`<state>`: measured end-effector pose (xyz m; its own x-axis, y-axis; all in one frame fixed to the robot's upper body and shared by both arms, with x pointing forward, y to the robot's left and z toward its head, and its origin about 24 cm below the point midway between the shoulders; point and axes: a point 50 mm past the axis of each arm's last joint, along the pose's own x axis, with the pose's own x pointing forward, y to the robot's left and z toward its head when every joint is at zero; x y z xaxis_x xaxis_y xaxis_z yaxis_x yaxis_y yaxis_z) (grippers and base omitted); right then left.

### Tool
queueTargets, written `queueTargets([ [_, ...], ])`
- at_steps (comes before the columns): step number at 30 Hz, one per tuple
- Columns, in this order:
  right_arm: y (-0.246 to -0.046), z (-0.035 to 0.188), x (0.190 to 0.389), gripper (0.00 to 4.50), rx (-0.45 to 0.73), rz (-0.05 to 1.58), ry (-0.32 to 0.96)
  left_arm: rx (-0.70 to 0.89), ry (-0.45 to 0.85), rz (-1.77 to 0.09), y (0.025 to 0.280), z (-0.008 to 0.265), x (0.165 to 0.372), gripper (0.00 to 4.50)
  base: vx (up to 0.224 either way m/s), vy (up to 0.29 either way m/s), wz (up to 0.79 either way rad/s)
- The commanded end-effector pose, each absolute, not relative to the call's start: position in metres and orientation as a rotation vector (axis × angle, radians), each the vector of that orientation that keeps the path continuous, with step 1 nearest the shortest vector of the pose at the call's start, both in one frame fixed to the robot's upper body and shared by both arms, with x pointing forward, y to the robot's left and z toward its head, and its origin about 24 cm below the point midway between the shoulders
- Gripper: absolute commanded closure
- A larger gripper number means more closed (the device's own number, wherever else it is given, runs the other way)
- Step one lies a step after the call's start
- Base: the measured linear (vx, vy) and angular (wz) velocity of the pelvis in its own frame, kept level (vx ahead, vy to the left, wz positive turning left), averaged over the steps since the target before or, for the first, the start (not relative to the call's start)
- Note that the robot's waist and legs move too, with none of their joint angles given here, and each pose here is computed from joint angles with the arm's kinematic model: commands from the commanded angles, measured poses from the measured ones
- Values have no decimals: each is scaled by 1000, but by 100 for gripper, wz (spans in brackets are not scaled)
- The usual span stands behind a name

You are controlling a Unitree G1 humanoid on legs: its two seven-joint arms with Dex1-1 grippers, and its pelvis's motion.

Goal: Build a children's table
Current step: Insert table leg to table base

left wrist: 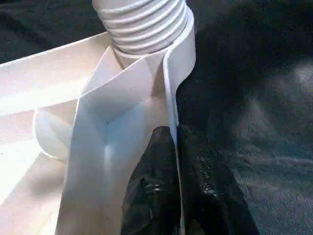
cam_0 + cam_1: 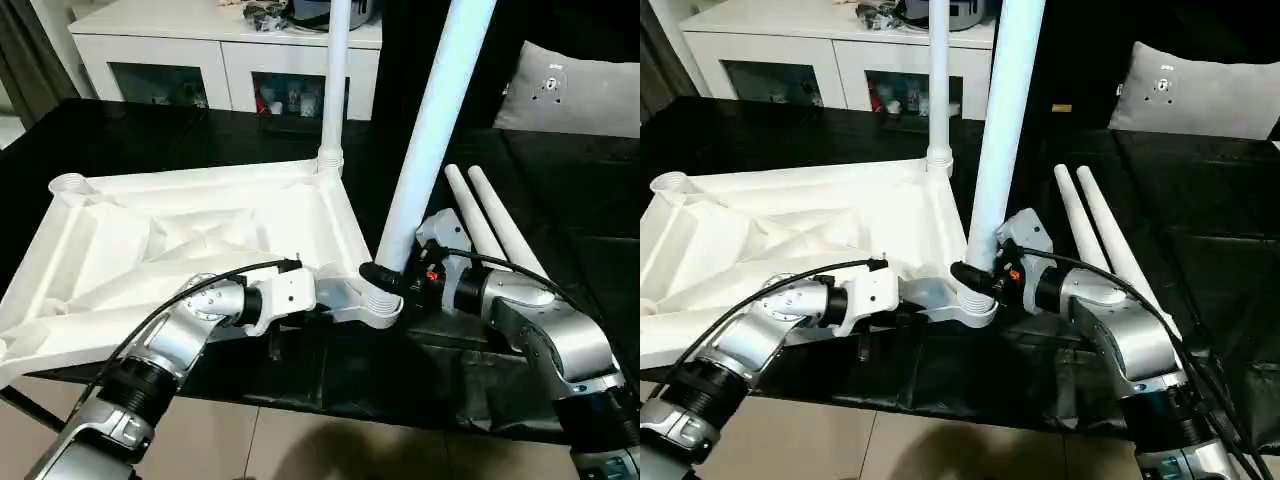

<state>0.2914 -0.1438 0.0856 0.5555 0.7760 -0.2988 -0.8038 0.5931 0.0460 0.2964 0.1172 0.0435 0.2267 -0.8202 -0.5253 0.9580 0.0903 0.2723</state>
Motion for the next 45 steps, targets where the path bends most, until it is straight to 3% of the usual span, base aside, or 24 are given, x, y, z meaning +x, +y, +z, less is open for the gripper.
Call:
queueTargets([
  [1,-146,85,293,263,-102,922,329,643,264,-1358,119,41,295,450,0,0,0],
  [12,-147,78,292,263,-42,940,353,649,264,-1354,122,40,296,450,0,0,0],
  [25,-159,62,301,263,146,914,427,651,270,-1408,120,41,295,450,0,0,0],
  [34,-167,45,291,264,259,881,434,646,258,-1383,121,41,296,450,0,0,0],
  [42,-173,37,279,264,114,857,375,639,257,-1370,121,40,297,450,0,0,0],
  [44,-172,36,274,264,-104,898,395,642,263,-1378,120,39,296,450,0,0,0],
  [45,-171,36,273,264,-131,907,399,642,264,-1379,120,39,296,450,0,0,0],
])
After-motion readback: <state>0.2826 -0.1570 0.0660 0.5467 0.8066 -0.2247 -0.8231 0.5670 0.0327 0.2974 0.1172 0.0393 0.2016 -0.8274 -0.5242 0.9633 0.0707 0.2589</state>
